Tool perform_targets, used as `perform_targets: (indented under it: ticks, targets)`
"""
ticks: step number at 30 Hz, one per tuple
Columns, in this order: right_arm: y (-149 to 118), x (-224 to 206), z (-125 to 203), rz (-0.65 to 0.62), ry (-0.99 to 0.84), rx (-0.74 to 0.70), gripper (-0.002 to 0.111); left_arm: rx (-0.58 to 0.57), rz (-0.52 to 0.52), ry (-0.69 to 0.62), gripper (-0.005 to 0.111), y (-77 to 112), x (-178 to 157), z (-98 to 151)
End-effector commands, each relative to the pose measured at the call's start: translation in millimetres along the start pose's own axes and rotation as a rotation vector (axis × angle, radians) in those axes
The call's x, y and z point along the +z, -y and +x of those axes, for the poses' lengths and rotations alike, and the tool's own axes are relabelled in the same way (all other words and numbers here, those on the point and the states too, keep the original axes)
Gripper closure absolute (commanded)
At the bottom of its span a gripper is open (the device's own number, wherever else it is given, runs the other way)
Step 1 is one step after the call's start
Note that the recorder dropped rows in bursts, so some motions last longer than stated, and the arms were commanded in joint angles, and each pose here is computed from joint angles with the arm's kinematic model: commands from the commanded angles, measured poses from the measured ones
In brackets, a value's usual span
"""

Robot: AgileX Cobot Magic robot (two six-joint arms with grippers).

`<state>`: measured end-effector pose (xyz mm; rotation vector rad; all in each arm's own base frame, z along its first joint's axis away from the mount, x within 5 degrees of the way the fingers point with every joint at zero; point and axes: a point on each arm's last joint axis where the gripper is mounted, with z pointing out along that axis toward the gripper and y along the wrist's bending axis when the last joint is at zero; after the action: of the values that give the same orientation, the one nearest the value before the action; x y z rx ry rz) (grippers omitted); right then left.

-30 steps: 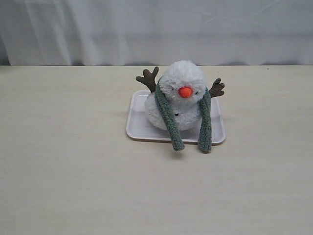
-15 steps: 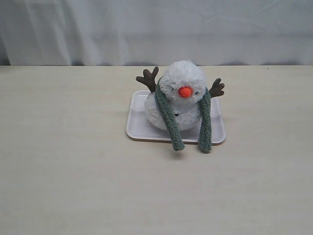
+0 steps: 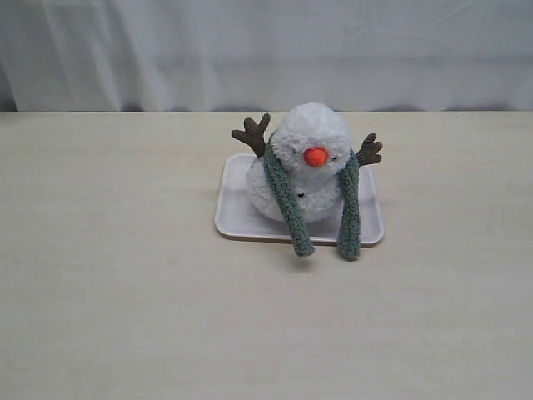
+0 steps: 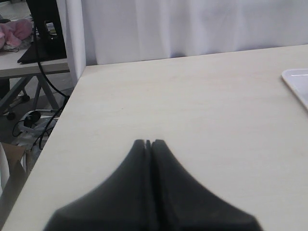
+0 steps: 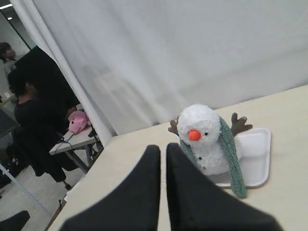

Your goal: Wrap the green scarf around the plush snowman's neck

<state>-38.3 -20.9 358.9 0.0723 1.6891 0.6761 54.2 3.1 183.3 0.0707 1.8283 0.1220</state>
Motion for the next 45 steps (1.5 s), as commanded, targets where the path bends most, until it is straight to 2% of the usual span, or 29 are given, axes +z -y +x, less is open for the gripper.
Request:
perform_targets:
  ticks: [1, 8, 13, 18, 27, 37, 40, 45]
  targets:
    - [-12.7, -13.4, -23.9, -0.112, 0.21, 0.001, 0.104, -0.003, -0.001, 0.014, 0.107, 0.1, 0.2, -0.4]
    - [-34.6, -57.8, -65.9, -0.312, 0.578, 0.0, 0.104, -0.003, -0.001, 0.014, 0.107, 0.1, 0.2, -0.4]
    - [-42.7, -86.3, -84.2, -0.391, 0.793, -0.04, 0.104, -0.003, -0.001, 0.014, 0.107, 0.1, 0.2, -0.4]
    - [-46.9, -105.3, -92.2, -0.439, 0.882, -0.04, 0.104, -0.003, -0.001, 0.013, 0.107, 0.1, 0.2, -0.3]
    - [-47.7, -109.5, -93.6, -0.45, 0.892, -0.033, 0.104, -0.003, -0.001, 0.013, 0.107, 0.1, 0.2, -0.3]
    - [-52.9, -161.2, -106.5, -0.519, 1.032, -0.027, 0.104, -0.003, -0.001, 0.013, 0.107, 0.1, 0.2, -0.3]
    - [-54.4, -180.3, -110.5, -0.547, 1.134, -0.051, 0.104, -0.003, -0.001, 0.013, 0.107, 0.1, 0.2, -0.3]
    - [-58.5, -213.7, -113.6, -0.698, 1.397, -0.066, 0.104, -0.003, -0.001, 0.014, 0.107, 0.1, 0.2, -0.4]
